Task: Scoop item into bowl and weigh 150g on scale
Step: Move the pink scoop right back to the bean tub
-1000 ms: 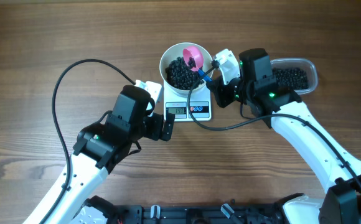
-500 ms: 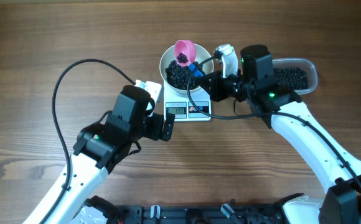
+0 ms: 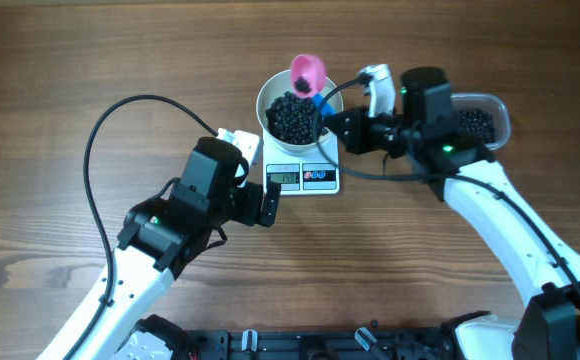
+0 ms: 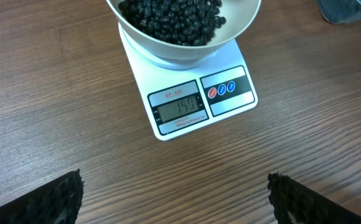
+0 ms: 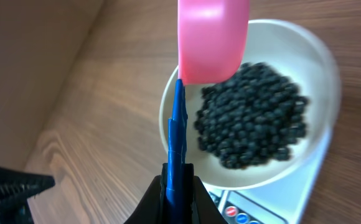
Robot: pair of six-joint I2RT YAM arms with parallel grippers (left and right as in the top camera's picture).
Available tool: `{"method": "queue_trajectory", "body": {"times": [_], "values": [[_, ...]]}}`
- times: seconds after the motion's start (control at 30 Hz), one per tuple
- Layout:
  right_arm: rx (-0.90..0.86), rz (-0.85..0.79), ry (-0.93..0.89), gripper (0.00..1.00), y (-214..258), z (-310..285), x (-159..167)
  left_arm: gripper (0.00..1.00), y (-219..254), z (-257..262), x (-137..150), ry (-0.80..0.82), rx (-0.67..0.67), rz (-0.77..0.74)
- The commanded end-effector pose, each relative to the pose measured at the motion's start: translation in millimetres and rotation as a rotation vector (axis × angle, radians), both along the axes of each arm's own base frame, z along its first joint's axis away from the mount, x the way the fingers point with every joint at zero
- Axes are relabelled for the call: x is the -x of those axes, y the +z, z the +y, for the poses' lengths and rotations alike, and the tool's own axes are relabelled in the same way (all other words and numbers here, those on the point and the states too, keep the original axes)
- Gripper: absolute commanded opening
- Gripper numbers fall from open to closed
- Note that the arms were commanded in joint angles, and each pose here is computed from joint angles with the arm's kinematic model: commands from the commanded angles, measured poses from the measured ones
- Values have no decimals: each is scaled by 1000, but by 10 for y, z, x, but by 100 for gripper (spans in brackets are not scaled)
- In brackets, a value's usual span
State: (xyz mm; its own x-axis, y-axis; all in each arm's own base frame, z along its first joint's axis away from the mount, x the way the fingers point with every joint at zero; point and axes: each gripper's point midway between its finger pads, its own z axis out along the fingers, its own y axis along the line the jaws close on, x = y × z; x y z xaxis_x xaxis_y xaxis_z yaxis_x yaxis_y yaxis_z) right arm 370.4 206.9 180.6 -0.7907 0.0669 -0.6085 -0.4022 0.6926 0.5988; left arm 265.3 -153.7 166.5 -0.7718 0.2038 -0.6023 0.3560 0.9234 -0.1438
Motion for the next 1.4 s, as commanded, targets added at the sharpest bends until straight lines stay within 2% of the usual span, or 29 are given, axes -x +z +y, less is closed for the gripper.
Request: {"method": "queue_trajectory", "body": {"times": [0.0,0.37,0.67,0.87,1.1,1.37], "values": [[-70,13,-14,4,105,-172,-72,100,16,-9,-7,-17,-12,-13],[-214,84,-214,4,248,-1017,-302,100,16,-9,-7,-17,-12,-13],[-320,112,-373,4,308,-1893,-302,100,16,-9,-7,-17,-12,-14],[-346,199,-512,4,165,-2351,-171,100,16,-9,-7,-17,-12,-14],[-344,245,-482,4,55,-2448,103,100,16,-9,-7,-17,-12,-14],[-340,241,-551,4,97,-2684,274,100,16,-9,-7,-17,-12,-14]]}}
